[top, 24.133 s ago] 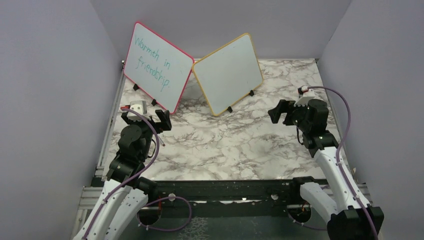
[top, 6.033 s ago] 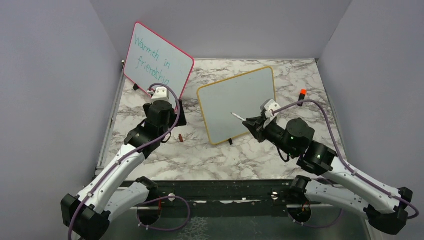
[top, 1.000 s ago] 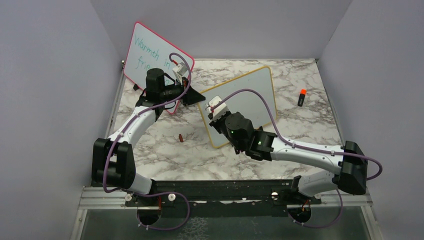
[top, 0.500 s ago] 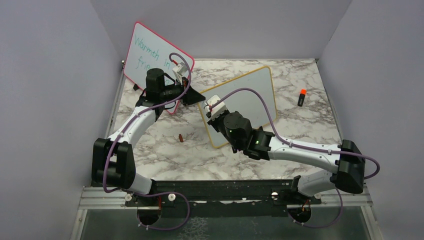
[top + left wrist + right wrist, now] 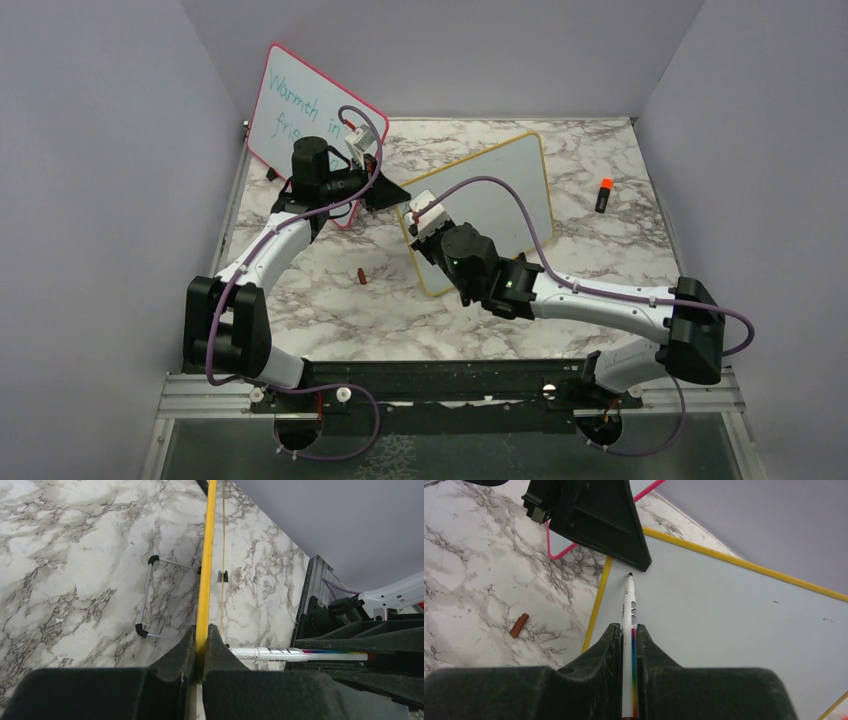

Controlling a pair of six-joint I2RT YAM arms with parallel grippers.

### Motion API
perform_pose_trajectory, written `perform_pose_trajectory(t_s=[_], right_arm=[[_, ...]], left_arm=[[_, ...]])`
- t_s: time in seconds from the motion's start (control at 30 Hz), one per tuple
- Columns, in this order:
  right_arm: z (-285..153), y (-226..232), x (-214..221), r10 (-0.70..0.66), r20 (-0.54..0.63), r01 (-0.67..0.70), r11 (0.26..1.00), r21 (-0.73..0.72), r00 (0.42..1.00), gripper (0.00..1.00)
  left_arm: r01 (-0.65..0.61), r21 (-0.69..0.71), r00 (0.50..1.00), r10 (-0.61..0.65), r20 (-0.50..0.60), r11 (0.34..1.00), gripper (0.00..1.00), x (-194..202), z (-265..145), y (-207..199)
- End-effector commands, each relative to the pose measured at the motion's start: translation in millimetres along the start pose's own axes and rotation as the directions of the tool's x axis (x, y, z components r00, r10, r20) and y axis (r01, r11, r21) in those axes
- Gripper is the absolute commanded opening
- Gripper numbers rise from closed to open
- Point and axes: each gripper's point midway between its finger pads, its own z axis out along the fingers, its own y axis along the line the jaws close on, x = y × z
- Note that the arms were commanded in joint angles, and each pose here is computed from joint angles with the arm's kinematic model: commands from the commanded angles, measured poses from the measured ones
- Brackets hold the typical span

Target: Write a sentence on the whiteboard

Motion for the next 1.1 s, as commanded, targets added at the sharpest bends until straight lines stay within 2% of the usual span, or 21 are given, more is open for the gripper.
perform_pose_trajectory(t_s=[0.0,1.07], right_arm=[[2.9,-0.1,-5.3,0.004,-0.006,-0.004,1.000,0.021,1.000,0.01],[-14.0,18.6,35.8,-0.010,-0.183,-0.009,0.995,-0.099,0.983,0.00]], left_arm=[[0.018,0.003,0.999,-0.018,-0.034,1.000,0.00,11.0,-1.5,-4.0],[0.021,0.003,0.999,-0.021,-0.033,1.000,0.00,11.8,-1.2,-4.1]])
